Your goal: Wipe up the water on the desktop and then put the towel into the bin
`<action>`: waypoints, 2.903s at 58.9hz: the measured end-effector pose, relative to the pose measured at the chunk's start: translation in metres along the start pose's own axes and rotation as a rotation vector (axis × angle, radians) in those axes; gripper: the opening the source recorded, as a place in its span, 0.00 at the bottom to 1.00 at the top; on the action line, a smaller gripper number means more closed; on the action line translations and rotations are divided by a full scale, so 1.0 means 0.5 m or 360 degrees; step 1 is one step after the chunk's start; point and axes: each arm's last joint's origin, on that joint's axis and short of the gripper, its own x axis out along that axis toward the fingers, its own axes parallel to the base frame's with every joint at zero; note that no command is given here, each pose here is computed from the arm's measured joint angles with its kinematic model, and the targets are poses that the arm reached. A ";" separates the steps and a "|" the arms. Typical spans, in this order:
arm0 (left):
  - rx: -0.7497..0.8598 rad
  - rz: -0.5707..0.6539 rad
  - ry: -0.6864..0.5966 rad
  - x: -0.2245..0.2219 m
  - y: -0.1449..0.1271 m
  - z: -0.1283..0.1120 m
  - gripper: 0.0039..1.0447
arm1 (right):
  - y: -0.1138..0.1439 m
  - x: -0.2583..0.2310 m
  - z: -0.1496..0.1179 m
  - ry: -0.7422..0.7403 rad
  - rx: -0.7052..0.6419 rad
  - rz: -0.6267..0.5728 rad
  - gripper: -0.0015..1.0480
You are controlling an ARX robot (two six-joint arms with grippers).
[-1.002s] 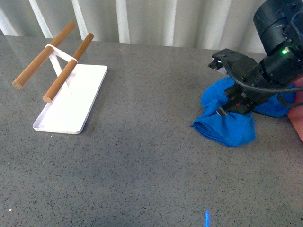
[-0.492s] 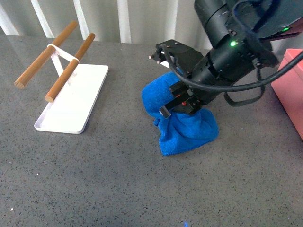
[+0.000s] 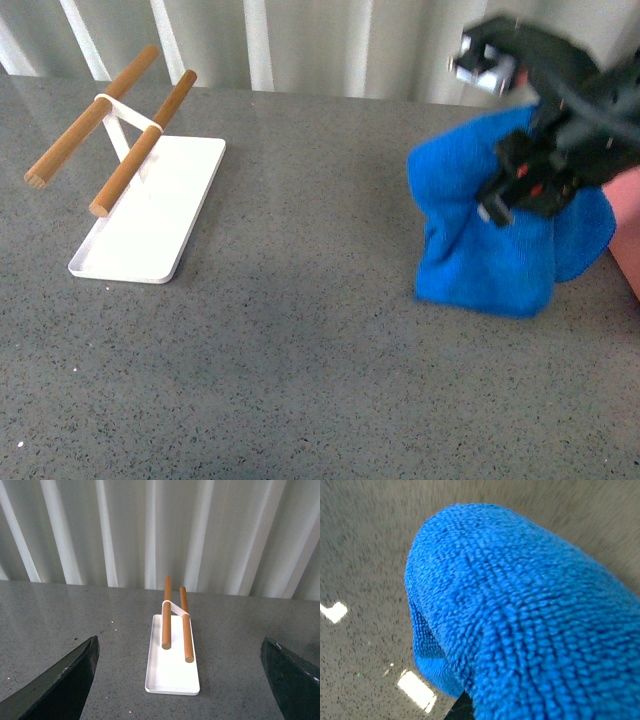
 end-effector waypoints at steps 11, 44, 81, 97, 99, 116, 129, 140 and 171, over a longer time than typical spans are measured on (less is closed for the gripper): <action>0.0000 0.0001 0.0000 0.000 0.000 0.000 0.94 | -0.025 -0.147 0.117 -0.0453 -0.0033 -0.0178 0.04; 0.0000 0.0000 0.0000 0.000 0.000 0.000 0.94 | -0.204 -0.296 0.013 -0.0304 0.0493 -0.1322 0.04; 0.0000 0.0000 0.0000 0.000 0.000 0.000 0.94 | -0.266 -0.313 -0.162 0.0378 0.0567 -0.0878 0.04; 0.0000 0.0000 0.0000 0.000 0.000 0.000 0.94 | -0.303 -0.277 -0.154 0.0385 0.0599 -0.0870 0.04; 0.0000 0.0000 0.0000 0.000 0.000 0.000 0.94 | -0.307 -0.277 -0.151 0.0382 0.0605 -0.0870 0.04; 0.0000 0.0000 0.0000 0.000 0.000 0.000 0.94 | -0.334 -0.269 -0.129 0.0356 0.0707 -0.0876 0.16; 0.0000 0.0000 0.0000 0.000 0.000 0.000 0.94 | -0.334 -0.266 -0.129 0.0353 0.0735 -0.0873 0.51; 0.0000 0.0000 0.0000 0.000 0.000 0.000 0.94 | -0.334 -0.266 -0.129 0.0352 0.0740 -0.0875 0.78; 0.0000 0.0001 0.0000 0.000 0.000 0.000 0.94 | -0.334 -0.266 -0.129 0.0351 0.0744 -0.0875 0.93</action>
